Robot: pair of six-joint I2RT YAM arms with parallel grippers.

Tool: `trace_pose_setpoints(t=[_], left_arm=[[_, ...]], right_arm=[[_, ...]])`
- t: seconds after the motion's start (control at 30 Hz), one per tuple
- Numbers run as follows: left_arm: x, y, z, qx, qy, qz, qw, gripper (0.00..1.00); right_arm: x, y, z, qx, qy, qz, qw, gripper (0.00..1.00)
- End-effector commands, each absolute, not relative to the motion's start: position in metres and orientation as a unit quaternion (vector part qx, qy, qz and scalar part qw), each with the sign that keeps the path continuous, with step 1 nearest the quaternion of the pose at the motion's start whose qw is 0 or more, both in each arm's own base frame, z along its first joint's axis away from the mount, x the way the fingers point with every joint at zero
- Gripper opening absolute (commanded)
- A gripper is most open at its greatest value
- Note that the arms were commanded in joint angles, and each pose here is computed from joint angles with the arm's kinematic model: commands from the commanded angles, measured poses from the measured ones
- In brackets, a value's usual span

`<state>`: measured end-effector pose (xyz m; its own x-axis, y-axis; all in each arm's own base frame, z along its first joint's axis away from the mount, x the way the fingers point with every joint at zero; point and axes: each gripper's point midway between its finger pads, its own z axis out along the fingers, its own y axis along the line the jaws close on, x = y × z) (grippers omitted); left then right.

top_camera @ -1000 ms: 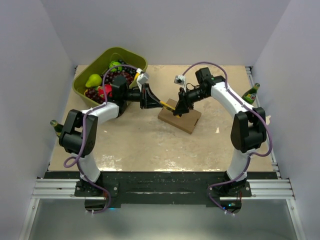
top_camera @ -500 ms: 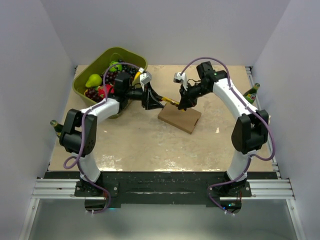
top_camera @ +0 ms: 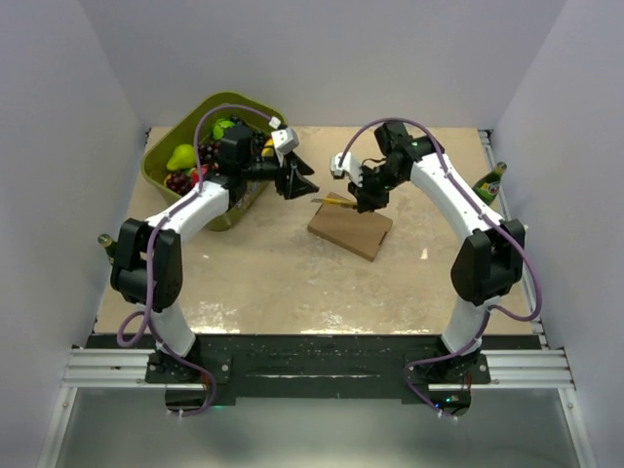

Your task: Unpack the express box

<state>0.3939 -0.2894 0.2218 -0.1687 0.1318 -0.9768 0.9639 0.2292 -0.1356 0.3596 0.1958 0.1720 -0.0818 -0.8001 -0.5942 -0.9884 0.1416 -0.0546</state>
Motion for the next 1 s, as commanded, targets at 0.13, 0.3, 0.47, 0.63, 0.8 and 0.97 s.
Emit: trace_pose_setpoints(t=[0.13, 0.3, 0.47, 0.63, 0.8, 0.97], left_arm=[[0.387, -0.32, 0.246, 0.476, 0.572, -0.481, 0.462, 0.54], [0.37, -0.336, 0.234, 0.492, 0.568, -0.495, 0.437, 0.51], [0.366, -0.34, 0.225, 0.494, 0.57, -0.498, 0.427, 0.49], [0.363, -0.344, 0.214, 0.5, 0.573, -0.499, 0.416, 0.3], [0.358, -0.347, 0.204, 0.511, 0.573, -0.495, 0.407, 0.26], [0.354, -0.35, 0.2, 0.522, 0.567, -0.492, 0.404, 0.17]], right_arm=[[0.358, 0.198, 0.198, -0.628, 0.711, 0.164, 0.27, 0.0], [0.357, 0.2, 0.2, -0.626, 0.712, 0.174, 0.267, 0.0], [0.356, 0.201, 0.203, -0.622, 0.715, 0.179, 0.264, 0.0], [0.353, 0.203, 0.204, -0.615, 0.719, 0.189, 0.263, 0.0], [0.352, 0.205, 0.207, -0.609, 0.722, 0.196, 0.264, 0.0], [0.349, 0.206, 0.21, -0.608, 0.72, 0.201, 0.266, 0.0]])
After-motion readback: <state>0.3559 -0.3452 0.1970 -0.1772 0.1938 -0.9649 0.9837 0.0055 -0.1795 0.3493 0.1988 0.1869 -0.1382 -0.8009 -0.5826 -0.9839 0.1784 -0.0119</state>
